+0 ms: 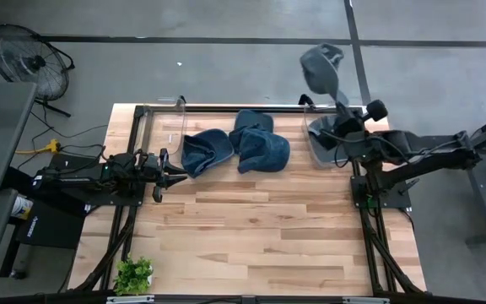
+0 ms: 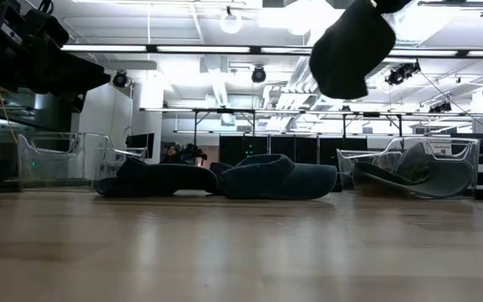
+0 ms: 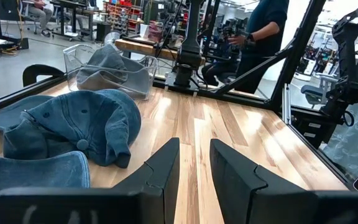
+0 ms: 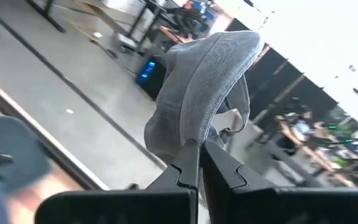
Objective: Pick & Place hat
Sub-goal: Put the gray cap into the right transparent bin
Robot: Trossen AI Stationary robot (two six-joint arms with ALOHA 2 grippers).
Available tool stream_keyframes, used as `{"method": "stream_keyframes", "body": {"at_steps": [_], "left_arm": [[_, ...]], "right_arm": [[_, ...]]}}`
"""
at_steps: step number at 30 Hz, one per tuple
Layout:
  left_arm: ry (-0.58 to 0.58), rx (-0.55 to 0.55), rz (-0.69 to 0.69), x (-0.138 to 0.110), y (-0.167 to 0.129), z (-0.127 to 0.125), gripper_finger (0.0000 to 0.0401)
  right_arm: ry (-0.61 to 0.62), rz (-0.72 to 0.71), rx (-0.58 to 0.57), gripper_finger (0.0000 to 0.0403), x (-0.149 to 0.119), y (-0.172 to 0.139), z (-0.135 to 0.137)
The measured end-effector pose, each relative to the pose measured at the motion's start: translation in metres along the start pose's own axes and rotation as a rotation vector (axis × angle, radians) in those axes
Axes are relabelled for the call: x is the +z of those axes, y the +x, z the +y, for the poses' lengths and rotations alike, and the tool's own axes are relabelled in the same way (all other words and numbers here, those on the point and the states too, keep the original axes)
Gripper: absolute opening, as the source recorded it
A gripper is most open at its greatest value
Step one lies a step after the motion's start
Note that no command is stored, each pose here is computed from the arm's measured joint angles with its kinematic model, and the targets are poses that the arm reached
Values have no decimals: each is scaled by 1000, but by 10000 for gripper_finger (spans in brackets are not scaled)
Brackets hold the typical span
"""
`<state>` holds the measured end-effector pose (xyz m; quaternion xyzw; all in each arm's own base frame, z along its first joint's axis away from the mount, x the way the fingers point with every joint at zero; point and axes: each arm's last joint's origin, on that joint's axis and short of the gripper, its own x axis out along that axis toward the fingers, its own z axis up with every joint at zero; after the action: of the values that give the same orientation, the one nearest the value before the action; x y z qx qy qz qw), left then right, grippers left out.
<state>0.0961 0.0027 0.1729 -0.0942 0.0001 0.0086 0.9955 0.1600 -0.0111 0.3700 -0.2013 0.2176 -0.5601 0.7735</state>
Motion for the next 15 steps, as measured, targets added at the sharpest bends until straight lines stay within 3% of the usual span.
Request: {"method": "stream_keyframes", "body": {"at_steps": [10, 15], "left_arm": [[0, 0, 0, 0, 0, 0, 87], [0, 0, 0, 0, 0, 0, 87]], "right_arm": [[-339, 7, -153, 0, 1, -7, -2], [-558, 15, -160, 0, 1, -10, -2]]}}
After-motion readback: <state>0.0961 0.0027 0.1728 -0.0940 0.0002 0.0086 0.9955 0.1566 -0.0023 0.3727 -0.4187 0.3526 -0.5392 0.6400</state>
